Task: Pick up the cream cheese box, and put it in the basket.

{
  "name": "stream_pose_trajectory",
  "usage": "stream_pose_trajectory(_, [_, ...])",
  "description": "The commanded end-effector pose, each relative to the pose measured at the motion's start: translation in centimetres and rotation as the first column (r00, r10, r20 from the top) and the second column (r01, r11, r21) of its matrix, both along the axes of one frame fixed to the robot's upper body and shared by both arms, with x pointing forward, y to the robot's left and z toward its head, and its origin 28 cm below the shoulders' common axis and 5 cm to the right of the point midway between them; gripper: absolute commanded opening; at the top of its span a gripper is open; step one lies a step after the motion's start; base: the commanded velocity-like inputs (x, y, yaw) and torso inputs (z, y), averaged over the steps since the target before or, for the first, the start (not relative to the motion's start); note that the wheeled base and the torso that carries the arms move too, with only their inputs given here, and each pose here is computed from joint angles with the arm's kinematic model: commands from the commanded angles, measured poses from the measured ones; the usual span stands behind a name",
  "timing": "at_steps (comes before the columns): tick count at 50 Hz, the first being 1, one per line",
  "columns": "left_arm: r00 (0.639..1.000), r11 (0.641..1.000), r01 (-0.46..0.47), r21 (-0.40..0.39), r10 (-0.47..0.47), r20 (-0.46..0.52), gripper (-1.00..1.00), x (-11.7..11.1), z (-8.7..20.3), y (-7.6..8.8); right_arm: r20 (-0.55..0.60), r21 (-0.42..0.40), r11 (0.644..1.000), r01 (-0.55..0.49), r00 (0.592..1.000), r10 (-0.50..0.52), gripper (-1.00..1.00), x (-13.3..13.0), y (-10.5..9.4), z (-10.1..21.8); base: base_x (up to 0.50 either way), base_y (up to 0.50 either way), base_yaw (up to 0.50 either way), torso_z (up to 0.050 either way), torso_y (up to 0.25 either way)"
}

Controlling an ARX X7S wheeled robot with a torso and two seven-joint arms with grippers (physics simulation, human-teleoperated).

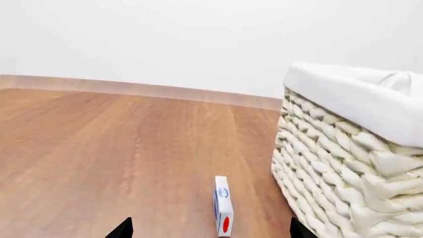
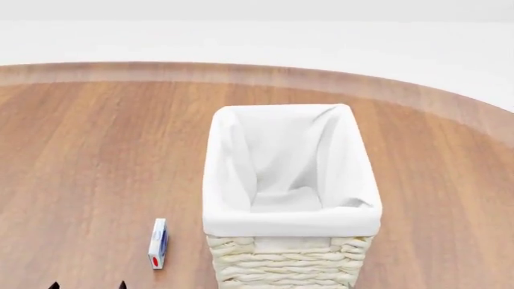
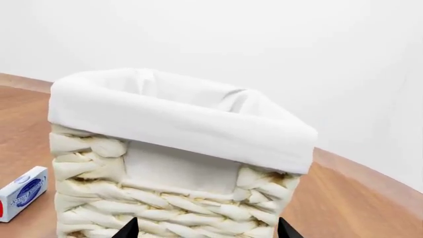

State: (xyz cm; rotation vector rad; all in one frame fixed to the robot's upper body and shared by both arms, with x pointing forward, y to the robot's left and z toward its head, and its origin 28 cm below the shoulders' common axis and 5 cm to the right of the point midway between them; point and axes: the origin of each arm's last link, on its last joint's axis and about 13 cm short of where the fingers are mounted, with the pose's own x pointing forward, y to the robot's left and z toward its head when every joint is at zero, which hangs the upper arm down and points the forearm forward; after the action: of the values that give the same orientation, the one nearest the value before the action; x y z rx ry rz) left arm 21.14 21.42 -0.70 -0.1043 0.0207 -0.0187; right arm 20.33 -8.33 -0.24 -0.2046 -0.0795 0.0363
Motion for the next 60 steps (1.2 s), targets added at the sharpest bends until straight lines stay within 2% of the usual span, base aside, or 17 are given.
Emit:
stream_pose_trajectory(1, [1.000,1.000,-0.005,-0.005,0.005,0.005,1.00,0.05,0.09,0.06,0.000,-0.002,1.000,0.001,1.000,-0.001,1.00,0.05,0.04,-0.06,0.00,0.00,0.00,0.000,0.000])
stream_pose_trajectory(38, [1.000,1.000,-0.013,0.024,0.012,0.017,1.00,0.00,0.19,-0.11,0.003,-0.006,1.000,-0.002,1.000,0.002,1.00,0.08,0.07,-0.15,0.00,0.00,0.00,0.000,0.000])
stream_pose_trajectory(43, [1.000,1.000,-0.009,0.008,0.008,0.022,1.00,-0.04,0.33,-0.06,0.001,-0.007,1.000,0.000,1.000,0.000,1.00,0.23,0.04,-0.33,0.00,0.00,0.00,0.000,0.000])
stream_pose_trajectory(50, [1.000,0.999,-0.019,0.038,0.018,0.013,1.00,0.16,0.06,-0.10,0.006,-0.007,1.000,-0.001,1.000,0.001,1.00,0.23,0.03,-0.41,0.00,0.00,0.00,0.000,0.000])
stream_pose_trajectory(52, [1.000,0.999,-0.019,0.038,0.019,0.003,1.00,0.26,-0.04,-0.06,0.007,-0.008,1.000,0.000,1.000,0.000,1.00,0.23,0.02,-0.39,0.00,0.00,0.00,0.000,-0.250])
stream_pose_trajectory(53, [1.000,1.000,-0.009,0.011,0.009,-0.004,1.00,0.23,-0.05,-0.03,0.007,-0.006,1.000,0.000,1.000,0.000,1.00,0.24,0.01,-0.40,0.00,0.00,0.00,0.000,-0.250])
stream_pose_trajectory(55, [1.000,0.999,-0.026,0.033,0.026,-0.002,1.00,0.29,-0.07,0.04,0.007,-0.008,1.000,0.001,1.000,-0.001,1.00,0.24,0.02,-0.41,0.00,0.00,0.00,0.000,-0.250])
stream_pose_trajectory(60, [0.999,0.999,-0.040,0.022,0.040,0.001,1.00,0.33,0.04,0.16,0.006,-0.010,1.000,-0.002,1.000,0.002,1.00,0.24,0.05,-0.46,0.00,0.00,0.00,0.000,-0.250])
